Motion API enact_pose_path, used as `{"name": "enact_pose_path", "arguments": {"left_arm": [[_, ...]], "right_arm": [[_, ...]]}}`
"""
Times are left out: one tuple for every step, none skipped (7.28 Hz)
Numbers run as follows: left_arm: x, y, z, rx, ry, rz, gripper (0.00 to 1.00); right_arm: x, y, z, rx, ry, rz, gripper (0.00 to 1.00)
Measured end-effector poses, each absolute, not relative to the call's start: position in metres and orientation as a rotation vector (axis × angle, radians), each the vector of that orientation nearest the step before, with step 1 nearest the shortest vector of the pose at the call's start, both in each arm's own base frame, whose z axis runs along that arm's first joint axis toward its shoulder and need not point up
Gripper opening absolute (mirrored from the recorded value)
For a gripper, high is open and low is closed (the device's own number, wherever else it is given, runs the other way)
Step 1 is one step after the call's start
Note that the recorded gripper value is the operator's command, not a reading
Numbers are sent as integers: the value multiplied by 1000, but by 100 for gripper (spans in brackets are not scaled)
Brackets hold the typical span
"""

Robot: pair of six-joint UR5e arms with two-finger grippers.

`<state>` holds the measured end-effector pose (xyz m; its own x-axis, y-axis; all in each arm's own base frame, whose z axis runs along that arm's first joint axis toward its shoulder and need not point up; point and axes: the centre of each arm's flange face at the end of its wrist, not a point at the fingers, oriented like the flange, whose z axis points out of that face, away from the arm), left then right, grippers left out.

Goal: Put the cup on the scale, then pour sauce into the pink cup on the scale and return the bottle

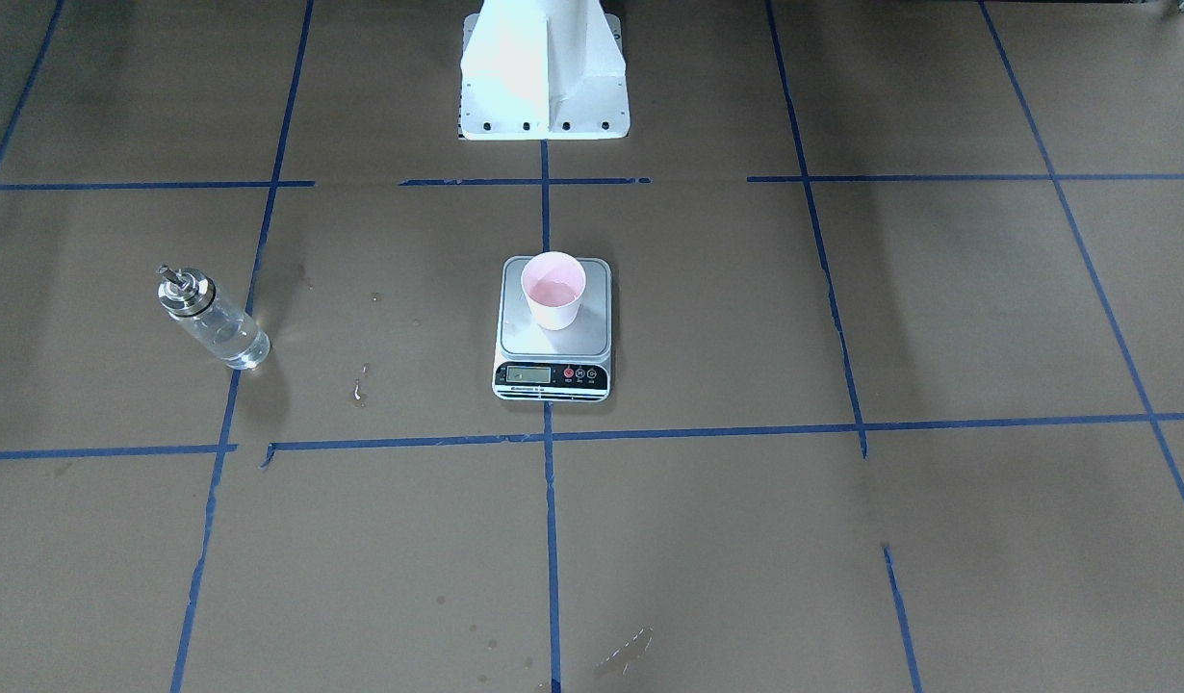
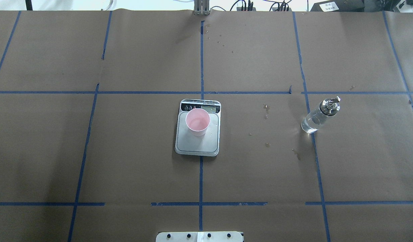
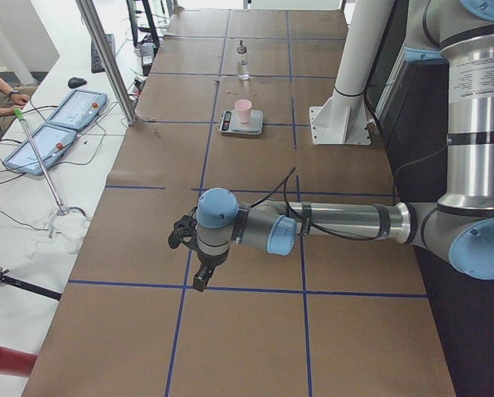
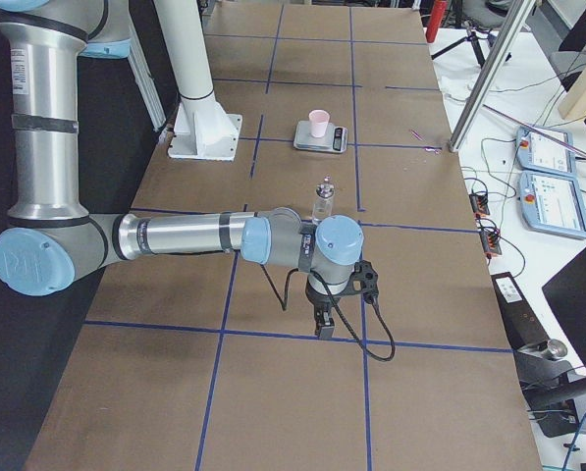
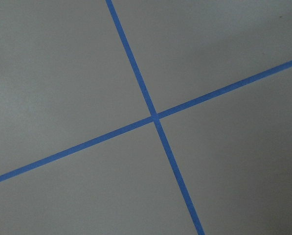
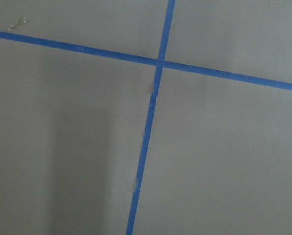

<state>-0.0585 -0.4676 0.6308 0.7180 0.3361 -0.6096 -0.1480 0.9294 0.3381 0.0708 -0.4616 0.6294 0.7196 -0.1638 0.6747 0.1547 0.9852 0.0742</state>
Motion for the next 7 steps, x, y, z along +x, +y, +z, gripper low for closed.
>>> {"name": "enact_pose_path", "arguments": {"left_arm": [[-58,-467,632,259,724,265,100],[-58,-466,634,250,724,262,100],[-58,-466,635,246,724,260,100],[-58,-466,635,244,724,259,100],[-58,-466,635,245,724,260,100],[-58,-467,635,245,724,260,100],[-58,-467,635,245,724,259,100]], "right_arm": [[71,-464,634,31,-746,-164,100],[71,-468,642,50,-744,-141,100],[71,-471,656,69,-743,-120,100],[71,-474,662,87,-744,-97,100],[70,-478,658,96,-750,-66,100],[70,-480,654,97,-760,-47,100],[69,-480,652,95,-768,-38,100]]}}
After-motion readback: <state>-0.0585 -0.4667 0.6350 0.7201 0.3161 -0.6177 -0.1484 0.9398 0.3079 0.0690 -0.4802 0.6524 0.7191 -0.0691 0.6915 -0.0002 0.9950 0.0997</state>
